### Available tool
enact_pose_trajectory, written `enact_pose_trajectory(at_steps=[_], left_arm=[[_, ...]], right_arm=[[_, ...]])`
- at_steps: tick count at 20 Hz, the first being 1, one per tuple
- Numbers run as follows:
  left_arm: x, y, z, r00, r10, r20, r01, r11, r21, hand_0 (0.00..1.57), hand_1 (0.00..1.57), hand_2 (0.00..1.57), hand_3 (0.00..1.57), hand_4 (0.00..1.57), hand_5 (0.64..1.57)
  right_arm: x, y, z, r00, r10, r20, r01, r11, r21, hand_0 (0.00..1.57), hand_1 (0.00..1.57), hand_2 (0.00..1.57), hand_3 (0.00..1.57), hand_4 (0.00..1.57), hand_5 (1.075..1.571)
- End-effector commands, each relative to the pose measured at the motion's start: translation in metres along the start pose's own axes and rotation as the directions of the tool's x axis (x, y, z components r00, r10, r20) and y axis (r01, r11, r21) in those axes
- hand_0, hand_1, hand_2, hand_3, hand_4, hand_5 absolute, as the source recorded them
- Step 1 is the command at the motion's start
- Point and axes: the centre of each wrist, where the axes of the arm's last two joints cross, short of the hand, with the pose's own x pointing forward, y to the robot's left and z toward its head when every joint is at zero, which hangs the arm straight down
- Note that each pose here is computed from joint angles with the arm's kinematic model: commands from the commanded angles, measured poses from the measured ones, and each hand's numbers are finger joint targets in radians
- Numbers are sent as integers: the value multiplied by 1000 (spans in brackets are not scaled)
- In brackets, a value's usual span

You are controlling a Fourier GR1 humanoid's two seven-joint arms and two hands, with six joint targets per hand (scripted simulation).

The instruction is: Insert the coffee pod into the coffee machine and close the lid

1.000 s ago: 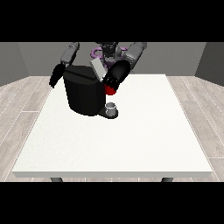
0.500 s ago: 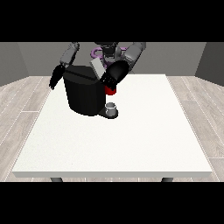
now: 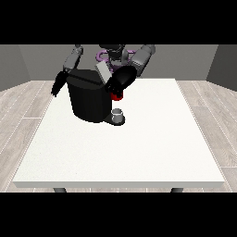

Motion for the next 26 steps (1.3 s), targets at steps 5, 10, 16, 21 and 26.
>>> enact_pose_trajectory(at_steps=[5,10,16,21,26], left_arm=[[-14,-13,6,996,-44,-72,44,999,7,0,0,623,490,0,1571],[-22,-10,11,996,-53,-69,56,998,34,0,0,525,452,0,1571],[-18,-52,11,995,-10,-101,3,998,-70,0,0,221,146,0,1571],[-32,-111,30,979,136,-149,-165,965,-204,0,0,0,0,0,1571],[-4,-156,28,923,367,-112,-381,911,-157,0,0,130,0,0,1571]], right_arm=[[3,2,2,1000,19,-7,-18,1000,18,0,0,0,0,117,1571],[11,4,1,1000,-5,15,5,1000,11,0,0,0,0,153,1571],[-32,-2,23,995,-5,-99,6,1000,2,0,0,0,0,0,1571],[-71,-10,57,969,5,-248,-3,1000,11,0,0,0,0,0,1571],[-96,-6,79,952,-3,-305,-7,999,-32,0,0,0,0,0,1571]])
